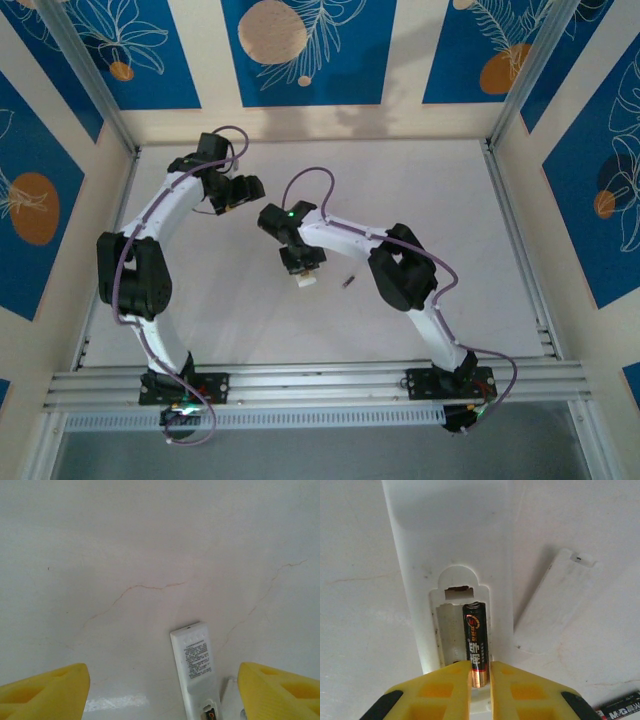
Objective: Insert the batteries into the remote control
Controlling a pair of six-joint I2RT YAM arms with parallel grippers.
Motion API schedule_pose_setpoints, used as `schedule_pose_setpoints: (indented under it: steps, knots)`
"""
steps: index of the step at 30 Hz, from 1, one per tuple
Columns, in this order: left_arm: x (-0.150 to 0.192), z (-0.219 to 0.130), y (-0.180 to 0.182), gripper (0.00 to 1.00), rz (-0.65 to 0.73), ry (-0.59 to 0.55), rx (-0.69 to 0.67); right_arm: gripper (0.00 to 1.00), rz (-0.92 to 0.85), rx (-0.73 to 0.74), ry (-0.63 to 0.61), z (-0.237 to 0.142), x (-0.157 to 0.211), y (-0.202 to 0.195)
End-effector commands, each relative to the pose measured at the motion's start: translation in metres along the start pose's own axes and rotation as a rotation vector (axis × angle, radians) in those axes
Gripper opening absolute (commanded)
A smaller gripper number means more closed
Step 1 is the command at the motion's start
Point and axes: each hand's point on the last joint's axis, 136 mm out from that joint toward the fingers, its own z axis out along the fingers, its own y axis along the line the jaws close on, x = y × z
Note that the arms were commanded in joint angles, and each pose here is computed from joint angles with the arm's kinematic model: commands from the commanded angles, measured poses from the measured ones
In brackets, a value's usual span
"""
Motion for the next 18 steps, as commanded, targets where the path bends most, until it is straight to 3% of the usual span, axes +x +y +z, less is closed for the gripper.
schedule_pose_setpoints:
  steps: [1, 9, 13, 18]
  knots:
    - [-0.002, -0.012, -0.001, 0.77, -0.012, -0.015, 0.018, 0.18, 0.008, 0.013, -0.024, -0.014, -0.005, -0.005]
    - [-0.002, -0.013, -0.005, 0.77, -0.003, -0.016, 0.045, 0.18, 0.087, -0.082, -0.138, -0.065, -0.01, -0.01]
    - [0.004, -0.017, -0.044, 0.76, 0.069, 0.003, 0.241, 0.22, 0.254, -0.153, -0.211, -0.088, 0.001, -0.038]
    - [0.027, -0.025, -0.091, 0.82, 0.244, 0.014, 0.363, 0.3, 0.493, -0.195, -0.15, -0.06, 0.033, -0.08]
